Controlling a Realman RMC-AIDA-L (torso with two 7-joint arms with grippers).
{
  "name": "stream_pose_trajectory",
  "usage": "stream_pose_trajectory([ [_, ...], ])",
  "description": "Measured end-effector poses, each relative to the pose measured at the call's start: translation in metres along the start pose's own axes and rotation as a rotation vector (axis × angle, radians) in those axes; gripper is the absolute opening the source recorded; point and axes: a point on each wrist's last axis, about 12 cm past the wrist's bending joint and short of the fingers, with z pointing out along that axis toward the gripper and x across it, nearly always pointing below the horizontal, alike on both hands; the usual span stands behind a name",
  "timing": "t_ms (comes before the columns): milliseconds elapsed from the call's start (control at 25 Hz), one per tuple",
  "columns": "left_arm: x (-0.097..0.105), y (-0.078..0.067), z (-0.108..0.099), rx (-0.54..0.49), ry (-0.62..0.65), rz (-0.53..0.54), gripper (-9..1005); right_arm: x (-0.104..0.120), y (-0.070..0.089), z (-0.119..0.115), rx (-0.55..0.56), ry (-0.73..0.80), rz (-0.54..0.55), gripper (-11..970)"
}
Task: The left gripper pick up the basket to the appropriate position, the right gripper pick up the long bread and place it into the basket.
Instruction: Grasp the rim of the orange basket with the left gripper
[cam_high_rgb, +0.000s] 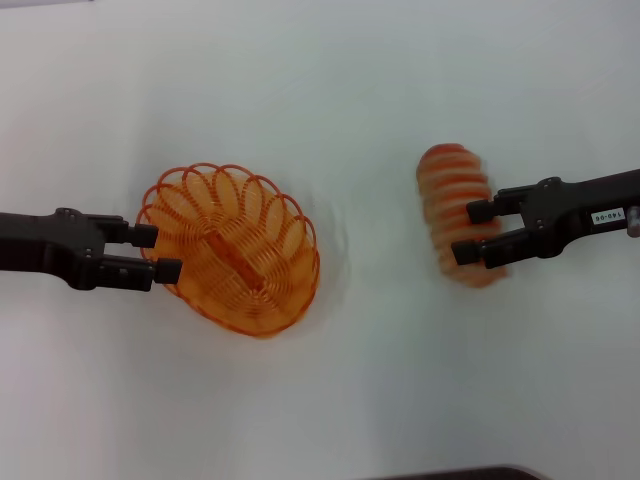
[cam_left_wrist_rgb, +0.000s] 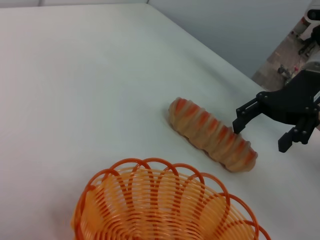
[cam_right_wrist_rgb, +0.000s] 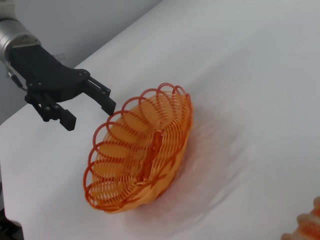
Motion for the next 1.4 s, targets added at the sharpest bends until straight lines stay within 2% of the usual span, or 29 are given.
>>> stream_pose_trajectory([
  [520,-0.001,0.0,0.0,0.005,0.002,0.001,772,-0.001,0.0,0.001,-0.002,0.0,-0.002,896],
  [680,-0.009,0.0,0.001,0.008,0.004,-0.016,766,-0.001,0.001,0.002,-0.004,-0.001,-0.001,897],
  [880,-0.041,0.006,-0.005,-0.02,0.028,-0.016,758,-0.001,0.001,0.002,-0.003,-0.005,-0.001,897],
  [960,-0.059,0.007,-0.007,-0.043,0.063,-0.009,755,-0.001,0.001,0.002,-0.003,-0.009,-0.004,897],
  [1000,-0.075,0.008,-0.007,-0.066,0.098,-0.007,753,-0.001,0.001,0.002,-0.002,-0.011,-0.007,897],
  [1040,-0.075,0.008,-0.007,-0.066,0.098,-0.007,751,-0.001,0.001,0.002,-0.003,-0.012,-0.01,897],
  [1240,-0.113,0.007,0.007,-0.151,0.25,0.014,743,-0.003,0.001,0.006,0.0,-0.015,-0.024,897],
  [1400,-0.13,0.006,0.018,-0.216,0.347,0.016,737,-0.003,0.002,0.01,-0.008,-0.011,-0.034,897],
])
